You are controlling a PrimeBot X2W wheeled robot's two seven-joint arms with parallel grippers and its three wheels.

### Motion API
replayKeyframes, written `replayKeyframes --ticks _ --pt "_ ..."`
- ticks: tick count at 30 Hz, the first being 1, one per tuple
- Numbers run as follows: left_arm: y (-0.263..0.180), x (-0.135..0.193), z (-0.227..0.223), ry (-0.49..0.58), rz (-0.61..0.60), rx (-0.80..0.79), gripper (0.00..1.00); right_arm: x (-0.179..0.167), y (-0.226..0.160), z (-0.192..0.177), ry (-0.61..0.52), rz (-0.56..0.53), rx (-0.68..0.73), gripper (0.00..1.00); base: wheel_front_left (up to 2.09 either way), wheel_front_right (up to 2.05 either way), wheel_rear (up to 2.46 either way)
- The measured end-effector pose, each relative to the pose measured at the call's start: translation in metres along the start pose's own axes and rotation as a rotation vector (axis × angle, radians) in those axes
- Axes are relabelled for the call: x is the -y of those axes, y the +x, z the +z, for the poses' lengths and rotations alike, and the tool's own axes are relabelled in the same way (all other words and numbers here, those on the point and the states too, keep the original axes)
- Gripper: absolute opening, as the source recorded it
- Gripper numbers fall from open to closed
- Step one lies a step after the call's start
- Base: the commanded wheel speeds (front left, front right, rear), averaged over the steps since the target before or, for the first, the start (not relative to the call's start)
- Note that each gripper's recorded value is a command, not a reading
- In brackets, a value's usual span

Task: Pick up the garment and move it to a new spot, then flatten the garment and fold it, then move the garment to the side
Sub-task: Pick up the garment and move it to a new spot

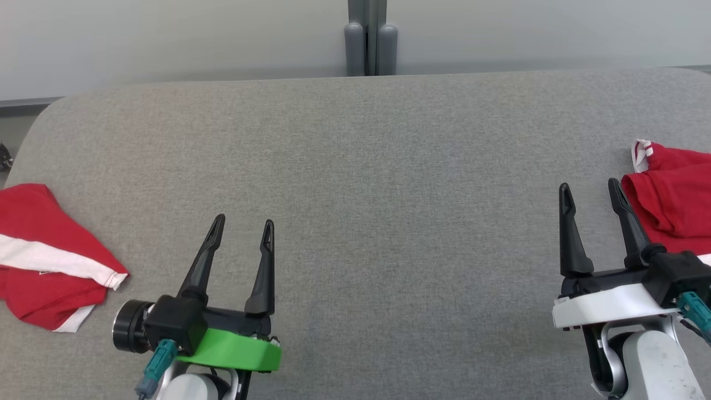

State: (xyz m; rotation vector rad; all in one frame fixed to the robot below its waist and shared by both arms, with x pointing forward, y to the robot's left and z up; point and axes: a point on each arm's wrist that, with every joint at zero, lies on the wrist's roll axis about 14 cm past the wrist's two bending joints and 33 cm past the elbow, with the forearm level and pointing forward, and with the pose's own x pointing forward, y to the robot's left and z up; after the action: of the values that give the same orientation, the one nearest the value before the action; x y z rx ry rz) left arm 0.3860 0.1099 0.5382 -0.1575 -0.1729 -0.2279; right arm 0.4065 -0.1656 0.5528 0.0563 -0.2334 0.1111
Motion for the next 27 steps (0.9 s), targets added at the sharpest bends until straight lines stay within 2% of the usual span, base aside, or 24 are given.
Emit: replayKeyframes --ticks 8,23,27 --pt "-0.014 -0.025 0.006 0.015 0.084 0.005 1.00 -0.040 0.010 -0.010 0.037 0.112 -0.019 1.00 0.00 0.00 0.00" --pt "-0.077 -0.098 0.037 0.095 0.365 0.053 1.00 -0.166 0.019 -0.033 0.129 0.459 -0.078 1.00 0.00 0.00 0.00" --pt "-0.099 -0.114 0.046 0.117 0.441 0.068 1.00 -0.191 0.021 -0.034 0.142 0.525 -0.078 1.00 0.00 0.00 0.00"
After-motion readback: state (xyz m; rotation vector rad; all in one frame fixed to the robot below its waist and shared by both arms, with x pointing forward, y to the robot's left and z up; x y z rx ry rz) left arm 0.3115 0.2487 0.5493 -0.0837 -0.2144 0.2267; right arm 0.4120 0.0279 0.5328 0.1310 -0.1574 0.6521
